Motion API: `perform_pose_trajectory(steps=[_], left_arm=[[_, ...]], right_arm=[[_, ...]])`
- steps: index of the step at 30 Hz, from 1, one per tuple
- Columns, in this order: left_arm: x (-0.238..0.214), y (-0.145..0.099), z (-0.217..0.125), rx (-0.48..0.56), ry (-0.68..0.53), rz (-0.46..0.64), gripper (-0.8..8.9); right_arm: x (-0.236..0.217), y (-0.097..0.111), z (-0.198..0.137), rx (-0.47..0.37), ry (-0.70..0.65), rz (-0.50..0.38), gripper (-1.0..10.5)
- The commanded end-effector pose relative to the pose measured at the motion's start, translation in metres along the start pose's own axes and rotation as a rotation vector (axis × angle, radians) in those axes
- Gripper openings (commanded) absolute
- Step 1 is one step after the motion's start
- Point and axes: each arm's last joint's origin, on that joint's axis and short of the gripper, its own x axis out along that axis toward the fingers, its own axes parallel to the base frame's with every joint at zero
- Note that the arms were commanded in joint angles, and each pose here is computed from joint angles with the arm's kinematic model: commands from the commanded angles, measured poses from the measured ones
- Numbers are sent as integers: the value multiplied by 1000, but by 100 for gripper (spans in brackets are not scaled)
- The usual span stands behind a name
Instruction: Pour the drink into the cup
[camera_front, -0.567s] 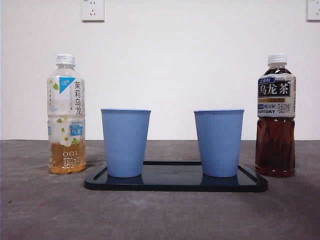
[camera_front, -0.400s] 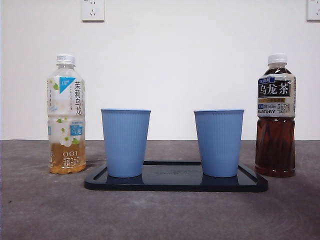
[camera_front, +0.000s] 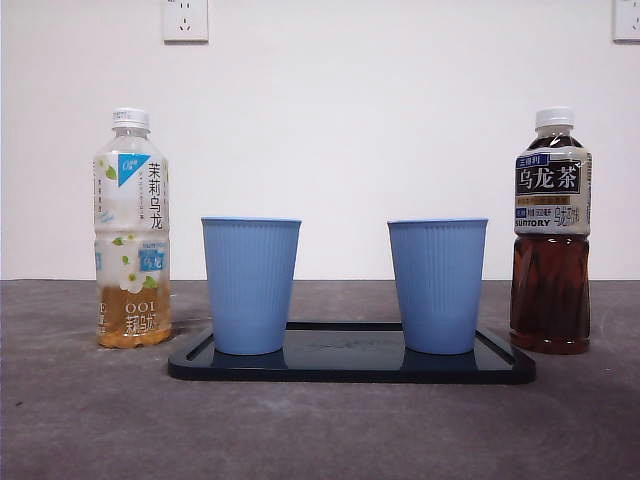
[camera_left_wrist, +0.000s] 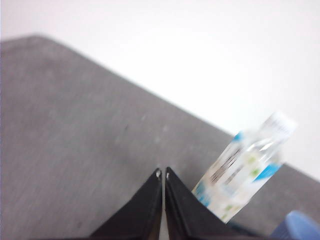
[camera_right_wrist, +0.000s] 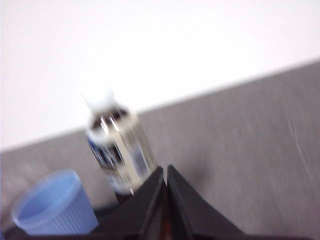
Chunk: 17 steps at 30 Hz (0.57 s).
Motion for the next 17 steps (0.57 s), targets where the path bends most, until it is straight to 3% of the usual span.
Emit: perform_pose_trajectory(steps=[1, 9, 17], left_arm=[[-5, -11, 20, 11, -31, -17, 10], [-9, -39, 67, 140, 29, -80, 10], [6, -57, 91, 254, 253, -236, 10]], right_arm=[[-5, 8, 19, 3, -54, 1, 8], [-11, 29, 70, -84, -49, 3, 8], [-1, 42, 103, -173, 166, 49, 8]])
